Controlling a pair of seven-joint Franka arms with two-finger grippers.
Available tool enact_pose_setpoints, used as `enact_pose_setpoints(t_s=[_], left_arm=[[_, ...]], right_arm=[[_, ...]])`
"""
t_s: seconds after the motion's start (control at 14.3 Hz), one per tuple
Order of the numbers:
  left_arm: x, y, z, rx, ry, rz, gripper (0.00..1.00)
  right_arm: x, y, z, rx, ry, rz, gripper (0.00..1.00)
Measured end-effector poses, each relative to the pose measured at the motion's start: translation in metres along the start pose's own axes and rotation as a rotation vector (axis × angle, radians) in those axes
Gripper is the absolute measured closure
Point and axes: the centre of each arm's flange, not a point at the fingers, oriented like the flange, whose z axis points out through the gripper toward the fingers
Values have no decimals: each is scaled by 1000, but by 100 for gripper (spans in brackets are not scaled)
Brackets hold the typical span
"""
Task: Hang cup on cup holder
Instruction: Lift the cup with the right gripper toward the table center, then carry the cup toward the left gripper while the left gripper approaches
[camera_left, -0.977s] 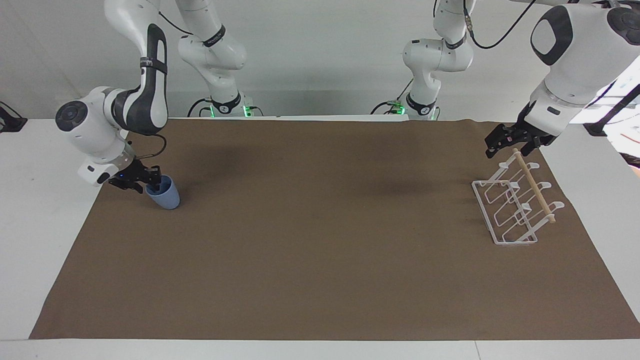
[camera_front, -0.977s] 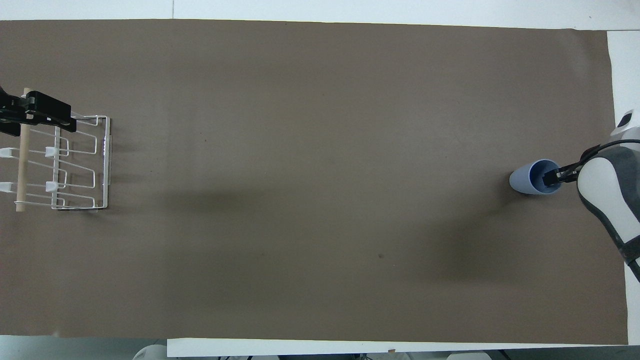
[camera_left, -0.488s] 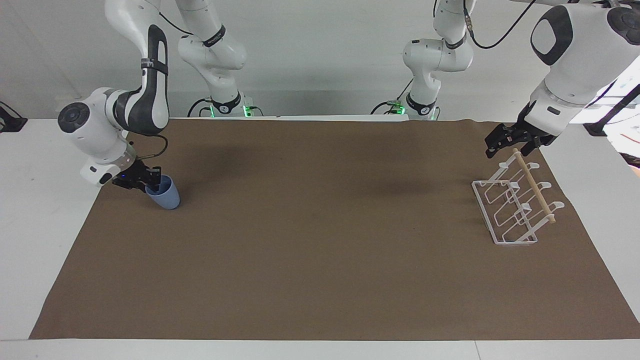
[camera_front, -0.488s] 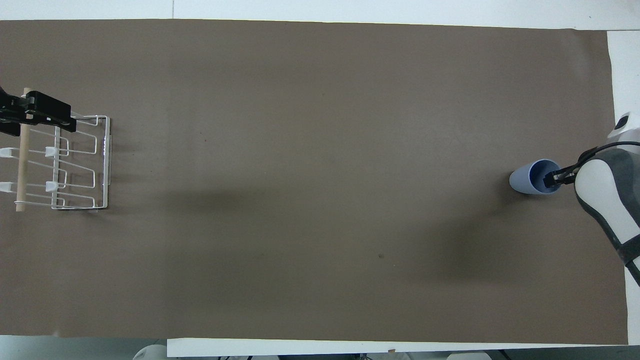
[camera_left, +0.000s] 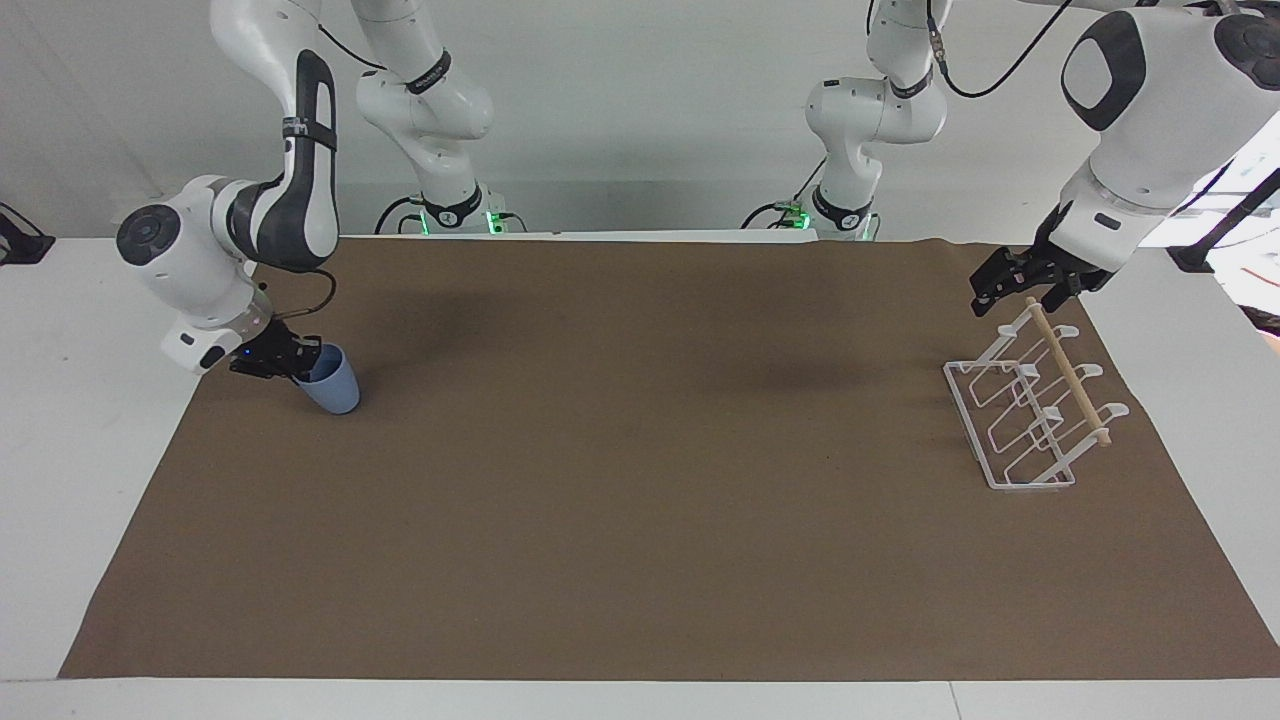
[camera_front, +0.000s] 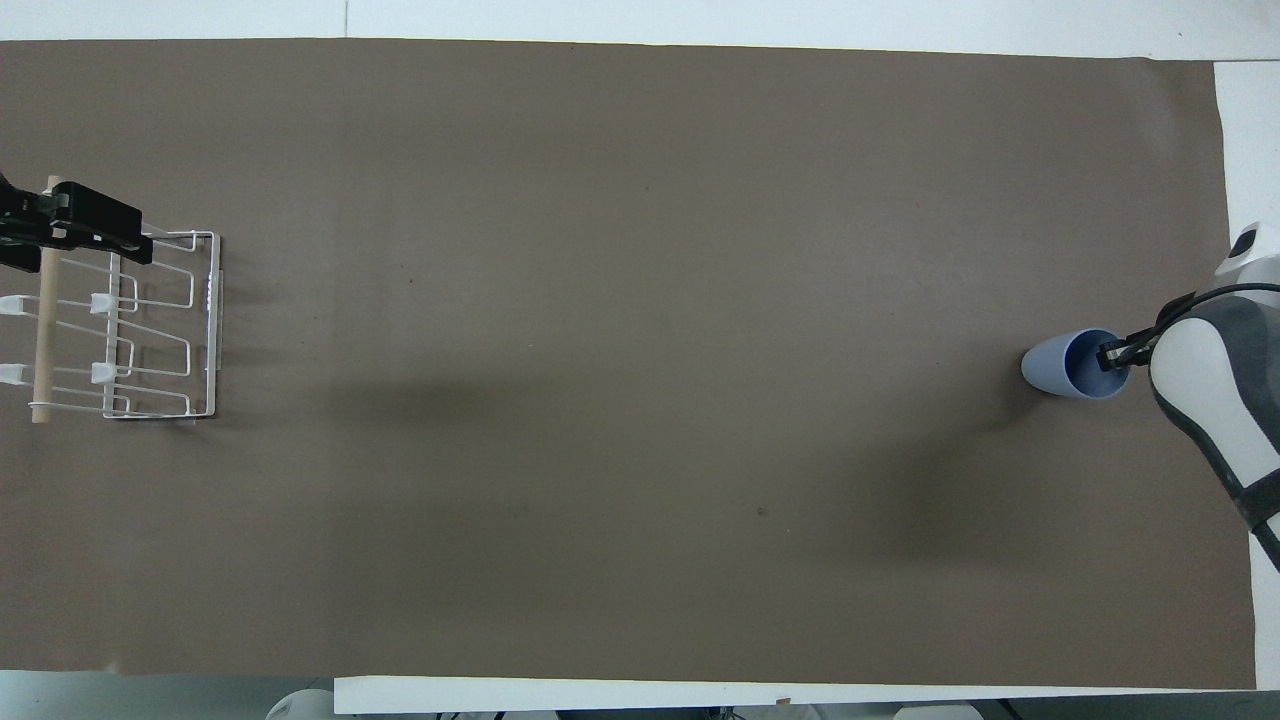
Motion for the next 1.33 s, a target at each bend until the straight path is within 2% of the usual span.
enact_pose_setpoints(t_s=[0.14, 0.21, 0.42, 0.63, 0.77, 0.98, 1.19, 1.33], left_arm=[[0, 0, 0, 0, 0, 0, 0], [0, 0, 0, 0, -3, 0, 0], [-5, -4, 3, 3, -45, -8, 0], [-7, -13, 1, 3, -49, -23, 0], [-8, -14, 1, 5, -50, -51, 0], [-11, 6, 5, 13, -50, -272, 0], [-19, 72, 12, 14, -13, -544, 0], [-31, 123, 13, 8, 4, -709, 0]], right_arm=[[6, -7, -34, 30, -42, -14, 96], [11, -20, -58, 80, -46, -17, 96], [21, -73, -129, 310, 34, -44, 96], [33, -124, -154, 559, 102, 8, 96], [45, -161, -162, 716, 121, 37, 96], [61, -217, -175, 896, 119, 106, 96], [69, -261, -175, 1044, 124, 148, 96], [67, -291, -156, 1166, 114, 205, 96]])
